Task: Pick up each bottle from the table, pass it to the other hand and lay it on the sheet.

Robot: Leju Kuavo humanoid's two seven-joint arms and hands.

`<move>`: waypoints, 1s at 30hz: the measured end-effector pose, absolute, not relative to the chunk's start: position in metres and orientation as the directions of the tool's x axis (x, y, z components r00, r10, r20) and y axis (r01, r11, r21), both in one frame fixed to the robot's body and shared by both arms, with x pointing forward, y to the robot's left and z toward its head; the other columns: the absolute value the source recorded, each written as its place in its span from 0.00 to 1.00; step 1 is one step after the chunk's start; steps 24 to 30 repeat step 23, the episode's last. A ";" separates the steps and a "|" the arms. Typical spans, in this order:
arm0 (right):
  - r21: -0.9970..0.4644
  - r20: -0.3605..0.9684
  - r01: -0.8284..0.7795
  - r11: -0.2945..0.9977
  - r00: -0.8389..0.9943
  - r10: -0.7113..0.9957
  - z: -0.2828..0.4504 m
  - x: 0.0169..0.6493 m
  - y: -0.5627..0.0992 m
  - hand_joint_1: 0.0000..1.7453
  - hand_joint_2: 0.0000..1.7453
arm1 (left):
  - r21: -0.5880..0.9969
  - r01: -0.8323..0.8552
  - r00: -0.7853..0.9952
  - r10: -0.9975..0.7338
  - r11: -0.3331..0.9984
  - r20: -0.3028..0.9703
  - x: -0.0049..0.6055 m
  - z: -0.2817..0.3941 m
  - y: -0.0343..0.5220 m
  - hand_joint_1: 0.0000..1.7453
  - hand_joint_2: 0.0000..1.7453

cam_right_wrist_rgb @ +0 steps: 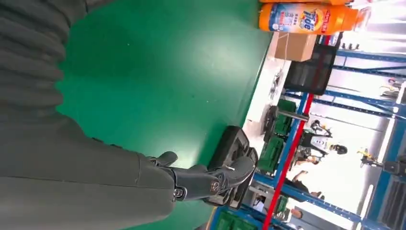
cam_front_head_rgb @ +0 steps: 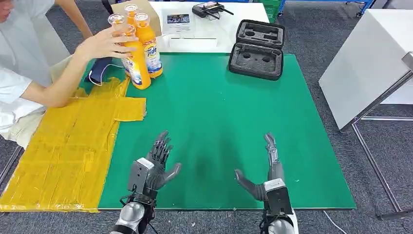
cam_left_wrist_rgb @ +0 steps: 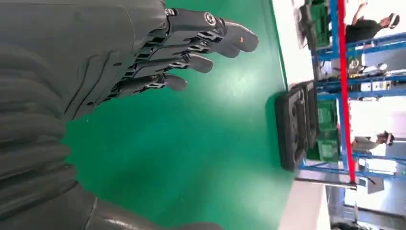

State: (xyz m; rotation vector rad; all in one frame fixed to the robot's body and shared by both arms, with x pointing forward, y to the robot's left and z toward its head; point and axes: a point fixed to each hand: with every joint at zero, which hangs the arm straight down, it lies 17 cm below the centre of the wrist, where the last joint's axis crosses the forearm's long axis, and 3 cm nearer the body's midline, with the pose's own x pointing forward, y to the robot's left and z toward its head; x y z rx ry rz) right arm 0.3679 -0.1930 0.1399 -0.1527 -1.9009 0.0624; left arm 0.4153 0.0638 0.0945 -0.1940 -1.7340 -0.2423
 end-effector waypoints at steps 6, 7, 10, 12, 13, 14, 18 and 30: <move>-0.119 0.936 0.075 0.990 -0.323 0.137 0.140 0.368 -0.193 0.00 0.00 | 0.065 0.268 -0.185 -0.015 0.961 0.983 0.414 0.096 0.060 0.00 1.00; -0.119 0.936 0.075 0.990 -0.323 0.137 0.140 0.368 -0.193 0.00 0.00 | 0.066 0.269 -0.185 -0.016 0.961 0.983 0.414 0.096 0.060 0.00 1.00; -0.119 0.936 0.075 0.990 -0.323 0.137 0.140 0.368 -0.193 0.00 0.00 | 0.067 0.270 -0.185 -0.016 0.961 0.983 0.414 0.096 0.059 0.00 1.00; -0.119 0.936 0.075 0.990 -0.323 0.137 0.140 0.368 -0.193 0.00 0.00 | 0.067 0.270 -0.186 -0.016 0.961 0.982 0.414 0.096 0.059 0.00 1.00; -0.119 0.936 0.075 0.990 -0.323 0.137 0.140 0.368 -0.193 0.00 0.00 | 0.067 0.269 -0.186 -0.016 0.961 0.982 0.414 0.096 0.060 0.00 1.00; -0.119 0.936 0.075 0.990 -0.323 0.137 0.140 0.368 -0.193 0.00 0.00 | 0.067 0.269 -0.186 -0.016 0.961 0.983 0.414 0.096 0.060 0.00 1.00; -0.119 0.936 0.075 0.990 -0.323 0.137 0.140 0.368 -0.193 0.00 0.00 | 0.067 0.269 -0.186 -0.016 0.961 0.982 0.414 0.096 0.059 0.00 1.00; -0.117 0.936 0.070 0.991 -0.325 0.133 0.140 0.368 -0.192 0.00 0.00 | 0.079 0.263 -0.193 -0.027 0.961 0.981 0.414 0.097 0.060 0.00 1.00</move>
